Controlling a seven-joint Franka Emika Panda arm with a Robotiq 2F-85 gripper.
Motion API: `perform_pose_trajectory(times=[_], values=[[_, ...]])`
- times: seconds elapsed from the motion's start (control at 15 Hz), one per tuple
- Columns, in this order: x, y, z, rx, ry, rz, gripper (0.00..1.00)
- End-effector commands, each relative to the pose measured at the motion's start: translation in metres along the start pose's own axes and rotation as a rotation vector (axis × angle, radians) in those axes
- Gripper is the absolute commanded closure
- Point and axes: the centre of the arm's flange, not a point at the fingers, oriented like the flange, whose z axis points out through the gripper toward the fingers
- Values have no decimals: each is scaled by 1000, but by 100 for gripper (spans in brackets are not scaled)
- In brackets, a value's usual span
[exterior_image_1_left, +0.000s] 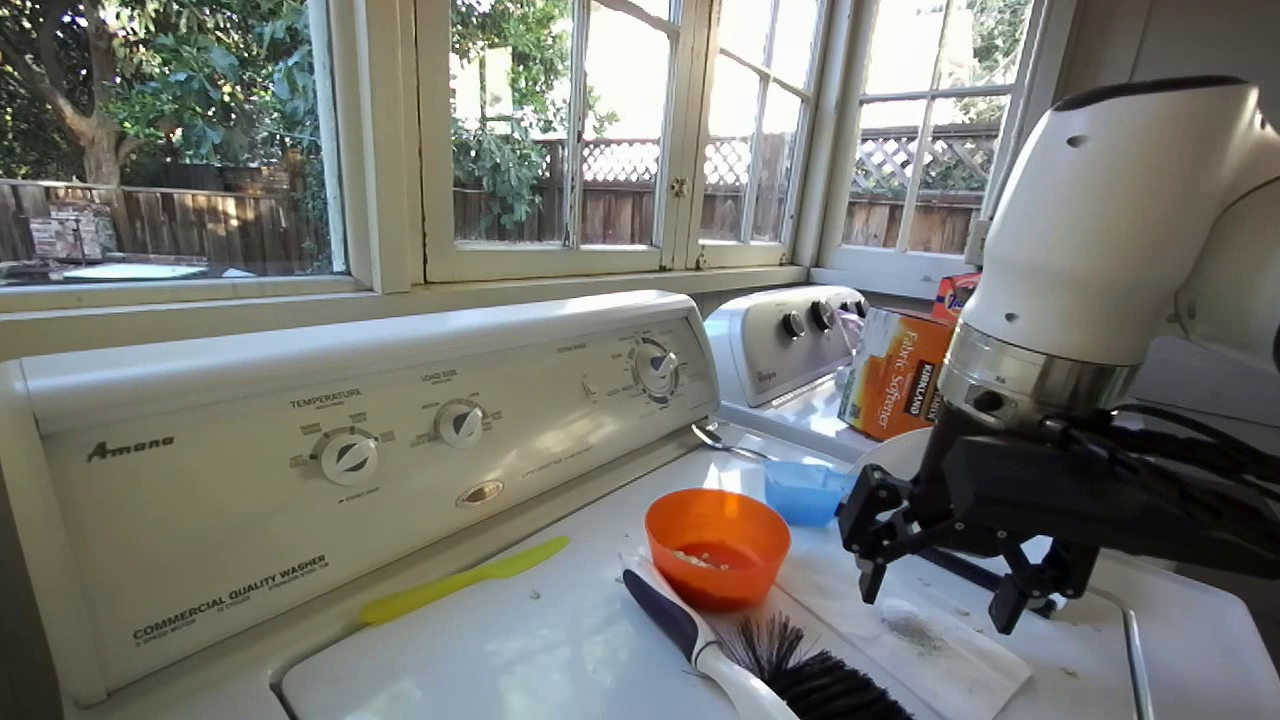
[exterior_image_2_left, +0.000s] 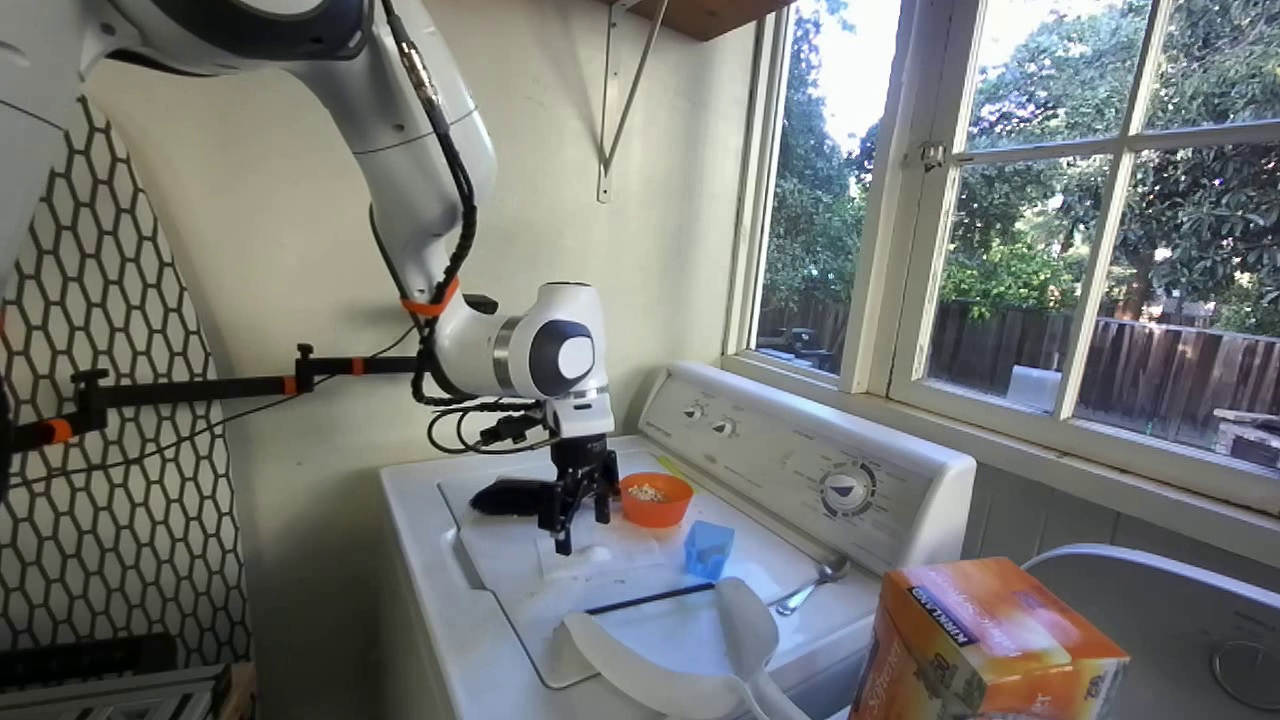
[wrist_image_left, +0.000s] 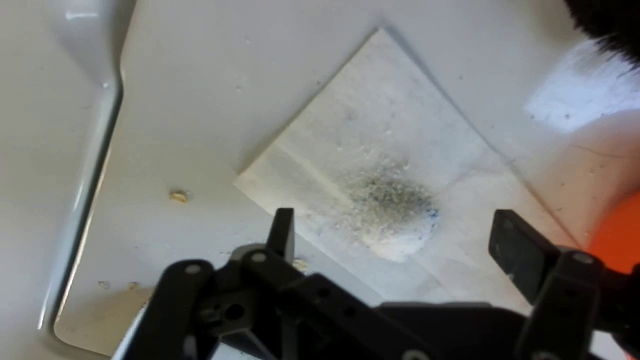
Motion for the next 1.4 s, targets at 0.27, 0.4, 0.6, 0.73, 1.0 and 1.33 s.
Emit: perform_pose_trajectory(times=[0.27, 0.4, 0.6, 0.73, 1.0, 1.33], values=[[-17, 55, -25, 75, 53, -26, 0], [-19, 64, -28, 82, 48, -61, 0], [-24, 76, -27, 96, 20, -119, 0], [-26, 83, -22, 97, 5, -174, 0], [-26, 89, -11, 88, 17, -292, 0], [-17, 83, -6, 99, 60, -376, 0]])
